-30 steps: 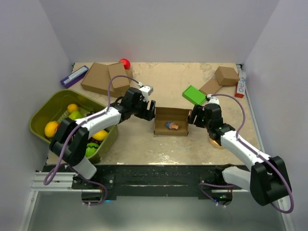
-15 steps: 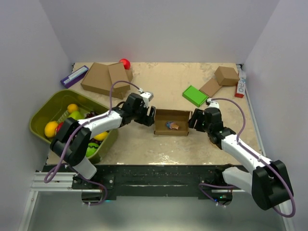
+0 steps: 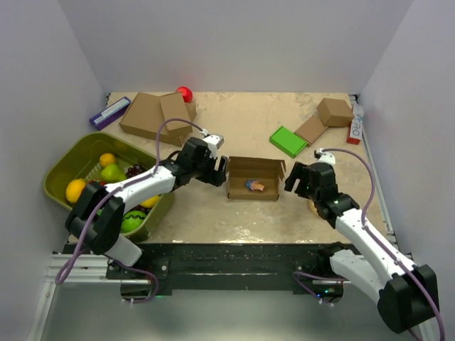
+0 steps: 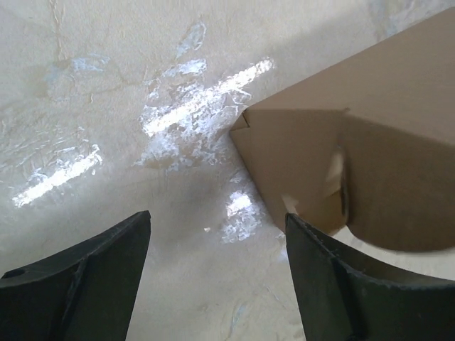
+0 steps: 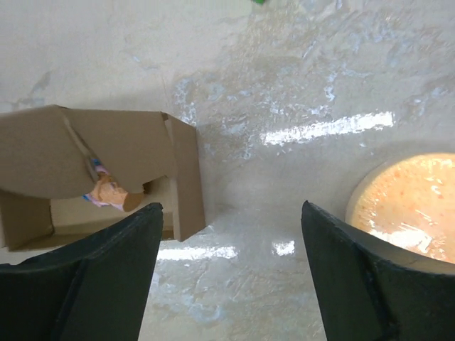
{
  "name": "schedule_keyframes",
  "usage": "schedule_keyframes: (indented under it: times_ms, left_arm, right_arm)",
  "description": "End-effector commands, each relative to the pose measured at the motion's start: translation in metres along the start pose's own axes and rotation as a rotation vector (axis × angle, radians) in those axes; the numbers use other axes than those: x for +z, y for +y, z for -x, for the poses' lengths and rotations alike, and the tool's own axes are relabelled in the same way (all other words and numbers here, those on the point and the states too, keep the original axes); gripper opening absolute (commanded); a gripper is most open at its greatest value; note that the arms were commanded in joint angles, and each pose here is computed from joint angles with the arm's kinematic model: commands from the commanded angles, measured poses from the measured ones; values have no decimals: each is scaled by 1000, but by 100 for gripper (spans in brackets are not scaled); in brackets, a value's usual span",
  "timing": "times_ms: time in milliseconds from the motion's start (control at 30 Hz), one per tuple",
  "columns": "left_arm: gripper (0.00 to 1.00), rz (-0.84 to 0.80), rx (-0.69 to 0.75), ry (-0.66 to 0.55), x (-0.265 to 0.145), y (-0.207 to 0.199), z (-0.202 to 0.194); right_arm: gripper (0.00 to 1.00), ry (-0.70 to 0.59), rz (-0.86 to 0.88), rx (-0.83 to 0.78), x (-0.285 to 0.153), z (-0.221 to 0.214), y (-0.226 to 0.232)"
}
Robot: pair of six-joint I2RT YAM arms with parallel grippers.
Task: Fold the paper box
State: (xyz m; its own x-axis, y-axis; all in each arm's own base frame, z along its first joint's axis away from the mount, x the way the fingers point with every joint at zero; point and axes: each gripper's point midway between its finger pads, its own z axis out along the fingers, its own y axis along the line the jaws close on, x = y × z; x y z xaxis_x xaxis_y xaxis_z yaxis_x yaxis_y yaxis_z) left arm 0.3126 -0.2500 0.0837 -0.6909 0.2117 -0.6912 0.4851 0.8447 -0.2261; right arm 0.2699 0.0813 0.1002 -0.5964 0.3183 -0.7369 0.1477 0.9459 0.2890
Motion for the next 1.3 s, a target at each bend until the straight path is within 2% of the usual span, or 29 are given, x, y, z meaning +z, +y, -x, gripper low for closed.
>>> schedule_keyframes:
  times_ms: [0,133,233,433,500,633,967,1267]
  left_arm:
    - [81,-16,24,-71,-34,-9,23]
    - [83,-28,10,-89,-58,-14,29]
    - [84,-61,-8,-96,-74,-19,36]
    - [87,-211,-164,-227,-104,-31,91]
    - [91,-267,-192,-282,-107,-35,113]
    - [96,-345,-270,-285,-94,-43,131]
    - [100,-411,-344,-179,-38,-41,113]
    - [98,-483,-366,-106,-28,-50,86]
  right_arm:
    - [88,-120,30,8,-33,46,12]
    - [91,-185,127,40,-64,81,36]
    - [93,-163,168,58,-72,98,55]
    - [96,-95,207,55,-49,114,83]
    - [97,-39,226,56,-34,106,91]
    - [97,15,264,87,-14,97,102]
    - [97,85,288,164,6,66,100]
    - [94,130,325,236,9,41,100]
